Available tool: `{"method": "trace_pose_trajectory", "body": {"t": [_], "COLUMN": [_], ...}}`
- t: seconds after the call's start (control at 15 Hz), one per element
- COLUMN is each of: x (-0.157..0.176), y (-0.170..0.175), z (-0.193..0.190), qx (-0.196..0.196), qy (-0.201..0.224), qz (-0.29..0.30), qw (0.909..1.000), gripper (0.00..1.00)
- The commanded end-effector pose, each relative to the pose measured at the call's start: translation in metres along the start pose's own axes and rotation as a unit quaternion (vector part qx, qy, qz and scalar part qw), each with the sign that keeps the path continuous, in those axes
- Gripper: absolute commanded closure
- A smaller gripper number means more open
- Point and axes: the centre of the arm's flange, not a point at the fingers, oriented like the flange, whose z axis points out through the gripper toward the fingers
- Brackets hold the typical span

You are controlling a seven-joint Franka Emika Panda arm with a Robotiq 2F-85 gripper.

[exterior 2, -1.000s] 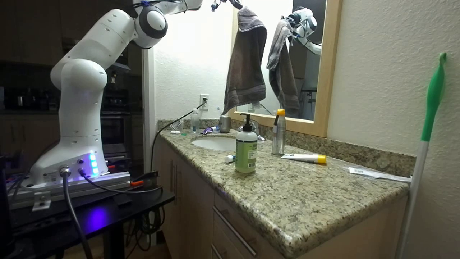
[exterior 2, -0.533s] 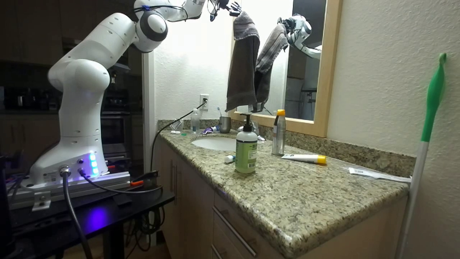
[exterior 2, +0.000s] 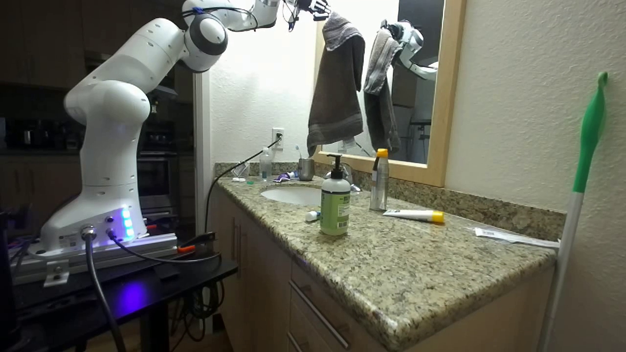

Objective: Move the towel to the left side of the counter

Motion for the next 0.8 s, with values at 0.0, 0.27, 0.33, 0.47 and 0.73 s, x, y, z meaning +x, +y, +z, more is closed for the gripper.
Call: {"method": "trace_pose_trajectory", "body": {"t": [0.0,0.27,0.33,0.47,0.73], "x": [-0.021,-0.054,-0.057,-0.055,-0.033], "y": [0.000,-0.014,-0.012,-0.007,0.074], "z": [0.035,0.107,0.115,0.117,0.090], "qx": [-0.010,-0.065,-0.076,-0.106,-0.125], "qy": [0.055,0.084,0.094,0.113,0.129], "qz": [0.069,0.168,0.190,0.233,0.255], "qw": [0.9961,0.9801,0.9743,0.9600,0.9501], "gripper": [0.99,0.99,0.99,0.99,0.99]}}
